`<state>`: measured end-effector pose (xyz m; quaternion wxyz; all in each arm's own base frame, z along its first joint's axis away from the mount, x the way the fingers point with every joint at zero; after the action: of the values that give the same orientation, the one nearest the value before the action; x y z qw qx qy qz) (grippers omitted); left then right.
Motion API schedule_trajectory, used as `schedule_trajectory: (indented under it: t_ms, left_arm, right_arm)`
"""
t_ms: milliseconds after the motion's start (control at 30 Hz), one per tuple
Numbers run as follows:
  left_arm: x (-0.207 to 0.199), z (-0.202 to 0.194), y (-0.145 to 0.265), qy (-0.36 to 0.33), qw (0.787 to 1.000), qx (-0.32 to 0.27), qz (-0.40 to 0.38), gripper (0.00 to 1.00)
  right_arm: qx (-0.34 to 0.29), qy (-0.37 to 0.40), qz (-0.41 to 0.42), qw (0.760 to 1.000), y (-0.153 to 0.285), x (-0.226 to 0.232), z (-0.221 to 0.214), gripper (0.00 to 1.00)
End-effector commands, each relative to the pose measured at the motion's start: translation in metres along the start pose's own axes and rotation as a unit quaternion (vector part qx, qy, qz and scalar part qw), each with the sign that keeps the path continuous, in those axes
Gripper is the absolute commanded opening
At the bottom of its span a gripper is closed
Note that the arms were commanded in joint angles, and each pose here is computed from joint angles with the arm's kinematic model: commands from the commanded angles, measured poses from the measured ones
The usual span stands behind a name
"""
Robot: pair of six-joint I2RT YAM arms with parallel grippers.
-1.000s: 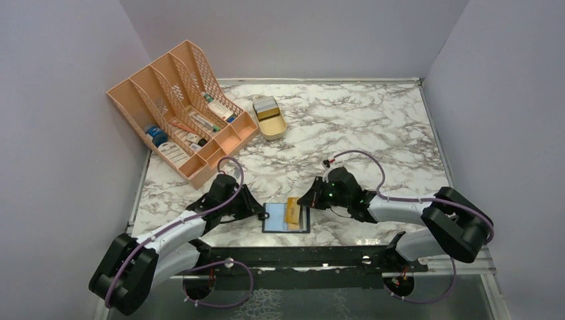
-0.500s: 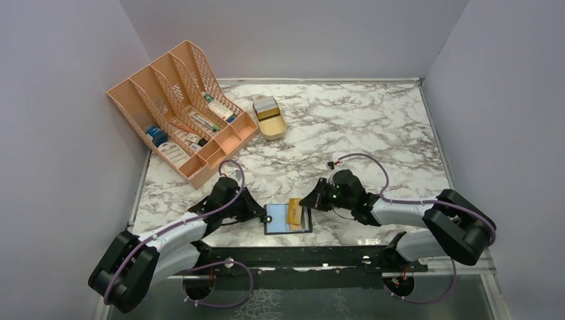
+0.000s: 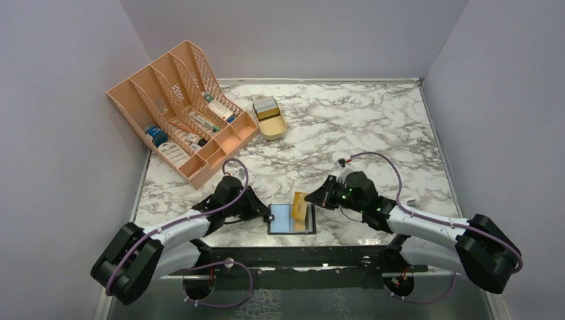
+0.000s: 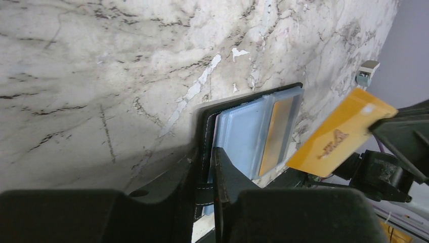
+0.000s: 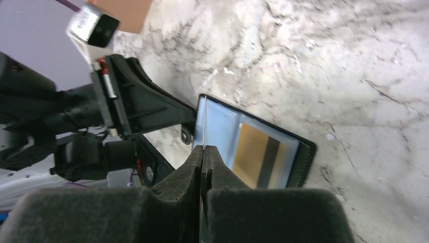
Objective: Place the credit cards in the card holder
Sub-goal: Insert the credit card into the card holder.
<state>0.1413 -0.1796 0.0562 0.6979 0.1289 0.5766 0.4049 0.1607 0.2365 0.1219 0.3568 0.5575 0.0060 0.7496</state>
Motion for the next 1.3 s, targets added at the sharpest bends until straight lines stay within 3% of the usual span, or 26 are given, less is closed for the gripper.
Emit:
schedule_trajectory:
  t_ms: [0, 633, 1000, 1267]
  left_arm:
    - [-0.014, 0.005, 0.000, -0.007, 1.000, -0.006, -0.027, 0.20]
    - [0.003, -0.013, 0.007, -0.015, 1.000, 0.015, -0.009, 0.24]
    - [0.003, -0.013, 0.007, -0.016, 1.000, 0.014, -0.009, 0.24]
    - [0.001, -0.010, 0.008, -0.019, 1.000, 0.007, -0.015, 0.24]
  right_arm:
    - [0.008, -0.016, -0.022, 1.000, 0.000, -0.017, -0.008, 0.01]
    - [0.057, -0.048, 0.009, 0.997, -0.017, -0.014, -0.021, 0.01]
    - [0.057, -0.045, -0.025, 0.997, -0.019, -0.033, -0.026, 0.01]
    - [0.096, -0.045, -0.038, 0.994, -0.022, -0.038, -0.035, 0.01]
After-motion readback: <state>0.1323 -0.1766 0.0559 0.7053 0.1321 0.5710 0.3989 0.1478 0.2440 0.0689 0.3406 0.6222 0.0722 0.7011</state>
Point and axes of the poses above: each gripper's point midway between its finger pads, its own y axis back along the fingers, its own x axis along the line the jaws close on, z = x × y, the point moved 5 cm from there along y, back along the fingers, and after that the axes turned 7 degrees about -y, right-handed, at the moved point
